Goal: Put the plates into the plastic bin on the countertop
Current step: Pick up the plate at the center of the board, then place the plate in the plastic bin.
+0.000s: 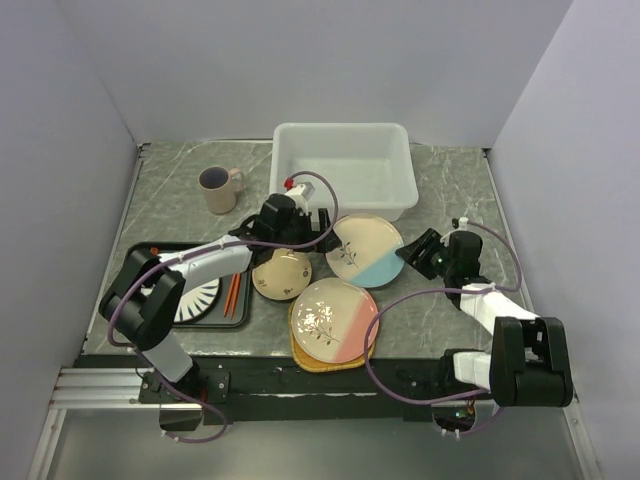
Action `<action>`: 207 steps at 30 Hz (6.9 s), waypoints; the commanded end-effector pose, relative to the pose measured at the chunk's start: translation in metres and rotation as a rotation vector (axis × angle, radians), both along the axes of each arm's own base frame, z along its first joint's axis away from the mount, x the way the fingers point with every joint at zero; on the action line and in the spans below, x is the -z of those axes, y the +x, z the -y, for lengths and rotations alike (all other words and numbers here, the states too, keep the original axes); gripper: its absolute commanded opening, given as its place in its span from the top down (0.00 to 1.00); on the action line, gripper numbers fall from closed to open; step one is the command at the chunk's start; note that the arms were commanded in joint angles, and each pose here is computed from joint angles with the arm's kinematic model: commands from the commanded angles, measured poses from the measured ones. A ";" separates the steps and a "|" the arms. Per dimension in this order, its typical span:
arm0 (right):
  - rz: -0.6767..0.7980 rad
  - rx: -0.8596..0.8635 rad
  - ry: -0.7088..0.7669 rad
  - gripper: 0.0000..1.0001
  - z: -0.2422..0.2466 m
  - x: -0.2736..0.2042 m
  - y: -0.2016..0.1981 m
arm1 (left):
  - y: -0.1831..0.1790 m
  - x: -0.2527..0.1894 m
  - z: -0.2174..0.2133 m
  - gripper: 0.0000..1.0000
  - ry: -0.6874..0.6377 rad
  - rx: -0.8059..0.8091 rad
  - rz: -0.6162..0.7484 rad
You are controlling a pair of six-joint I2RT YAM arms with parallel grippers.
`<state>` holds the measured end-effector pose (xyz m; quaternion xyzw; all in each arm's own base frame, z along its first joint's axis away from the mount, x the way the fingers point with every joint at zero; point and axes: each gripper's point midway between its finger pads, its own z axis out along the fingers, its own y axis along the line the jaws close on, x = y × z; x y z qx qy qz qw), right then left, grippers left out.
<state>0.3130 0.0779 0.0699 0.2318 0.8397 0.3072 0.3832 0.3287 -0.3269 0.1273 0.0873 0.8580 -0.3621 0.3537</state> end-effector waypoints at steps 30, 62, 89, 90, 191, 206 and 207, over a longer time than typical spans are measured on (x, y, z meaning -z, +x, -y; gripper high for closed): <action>0.104 -0.065 0.067 0.41 -0.009 -0.014 0.005 | 0.001 -0.018 0.054 0.02 -0.063 0.098 0.020; 0.159 -0.190 0.200 0.53 -0.033 -0.036 -0.019 | 0.002 0.005 0.061 0.01 0.012 0.101 -0.018; 0.247 -0.273 0.318 0.68 -0.050 -0.067 -0.033 | -0.003 0.015 0.059 0.01 0.070 0.077 -0.027; 0.256 -0.271 0.306 0.71 -0.049 -0.068 -0.033 | -0.003 0.015 0.060 0.01 0.070 0.080 -0.028; 0.524 -0.364 0.266 1.00 -0.097 -0.258 0.078 | 0.040 -0.075 -0.144 0.01 0.123 -0.421 0.206; 0.529 -0.364 0.298 1.00 -0.110 -0.282 0.142 | 0.044 -0.073 -0.141 0.01 0.124 -0.395 0.211; 0.532 -0.365 0.294 1.00 -0.111 -0.284 0.144 | 0.044 -0.071 -0.141 0.01 0.126 -0.398 0.206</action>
